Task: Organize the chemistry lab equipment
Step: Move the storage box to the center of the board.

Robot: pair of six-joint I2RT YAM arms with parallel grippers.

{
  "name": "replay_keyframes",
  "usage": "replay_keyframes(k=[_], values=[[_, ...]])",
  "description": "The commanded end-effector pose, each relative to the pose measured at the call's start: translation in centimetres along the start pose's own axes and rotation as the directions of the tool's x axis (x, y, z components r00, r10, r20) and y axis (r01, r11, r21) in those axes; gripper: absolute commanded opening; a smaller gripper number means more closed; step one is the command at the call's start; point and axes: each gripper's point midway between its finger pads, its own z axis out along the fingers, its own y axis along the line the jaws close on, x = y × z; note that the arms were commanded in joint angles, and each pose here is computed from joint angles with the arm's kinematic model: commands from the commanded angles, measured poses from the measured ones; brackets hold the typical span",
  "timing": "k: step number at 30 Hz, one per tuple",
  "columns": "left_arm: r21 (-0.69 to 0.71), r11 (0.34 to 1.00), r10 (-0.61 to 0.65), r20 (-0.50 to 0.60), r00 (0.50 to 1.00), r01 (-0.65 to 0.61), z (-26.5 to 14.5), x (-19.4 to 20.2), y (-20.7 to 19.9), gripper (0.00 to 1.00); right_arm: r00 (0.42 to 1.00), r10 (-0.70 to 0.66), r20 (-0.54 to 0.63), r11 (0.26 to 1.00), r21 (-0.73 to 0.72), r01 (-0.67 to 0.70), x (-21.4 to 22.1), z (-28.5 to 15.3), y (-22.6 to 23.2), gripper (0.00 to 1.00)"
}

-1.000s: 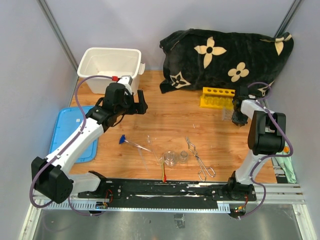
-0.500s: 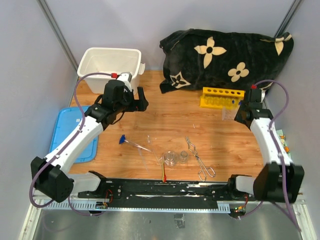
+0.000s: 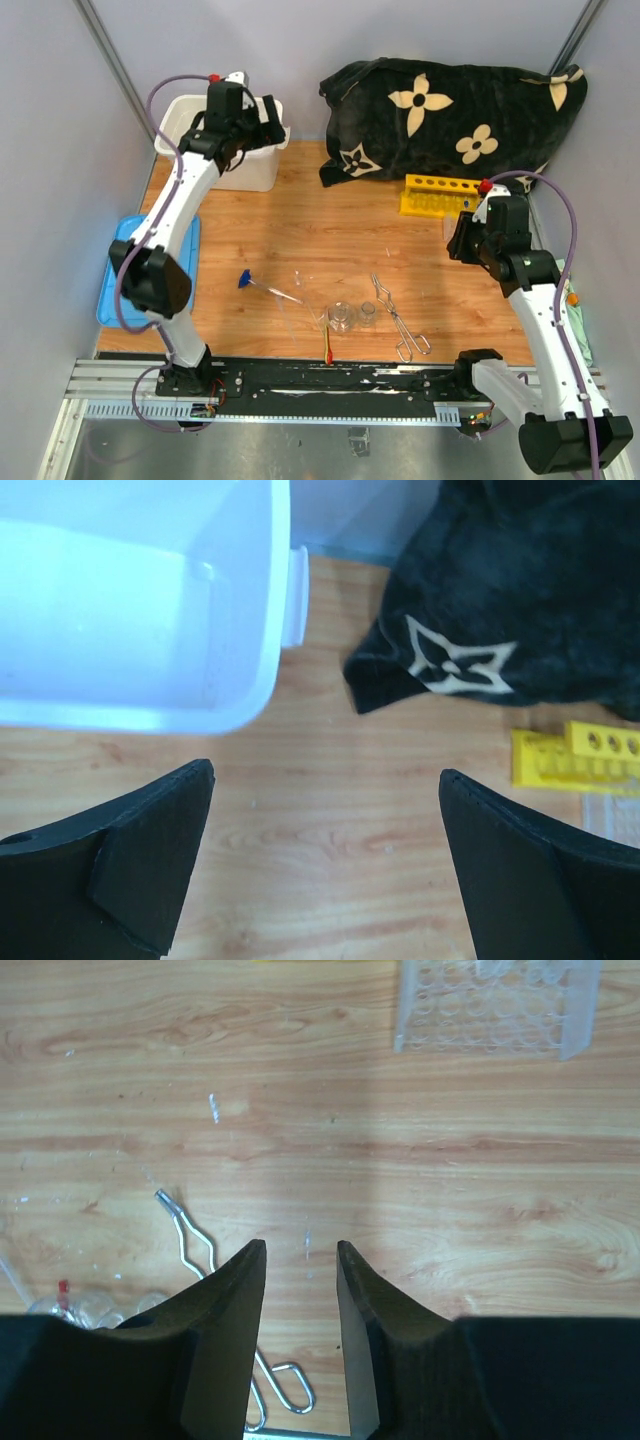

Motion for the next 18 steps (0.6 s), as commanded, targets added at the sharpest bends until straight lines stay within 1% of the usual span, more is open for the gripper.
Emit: replay_keyframes(k=[1, 3, 4, 10, 13, 18], values=[[-0.114, 0.992, 0.048, -0.067, 0.997, -0.056, 3.9, -0.4, 1.6, 0.99, 0.997, -0.059, -0.041, 0.993, -0.109, 0.054, 2.0, -0.7, 2.0, 0.36], [-0.133, 0.989, 0.061, -0.046, 0.997, -0.067, 5.8, -1.7, 1.6, 0.99, 0.998, -0.061, -0.034, 0.991, -0.120, 0.057, 2.0, -0.6, 2.2, 0.37], [-0.140, 0.987, 0.067, -0.050, 0.997, -0.073, 6.9, -1.7, 1.6, 0.99, 0.998, -0.061, -0.035, 0.991, -0.121, 0.057, 2.0, -0.6, 2.2, 0.37], [-0.187, 0.978, 0.078, -0.084, 0.993, -0.093, 12.5, 0.2, 3.0, 0.97, 0.997, -0.067, -0.035, 0.986, -0.153, 0.061, 2.2, -0.2, 2.8, 0.36], [-0.222, 0.968, 0.095, -0.092, 0.991, -0.114, 14.1, 1.0, 3.9, 0.94, 0.997, -0.067, -0.041, 0.984, -0.171, 0.059, 2.6, 0.0, 3.0, 0.36], [-0.260, 0.956, 0.110, -0.116, 0.987, -0.137, 14.9, 2.2, 5.1, 0.84, 0.997, -0.060, -0.053, 0.981, -0.188, 0.049, 3.0, 0.6, 3.3, 0.36]])
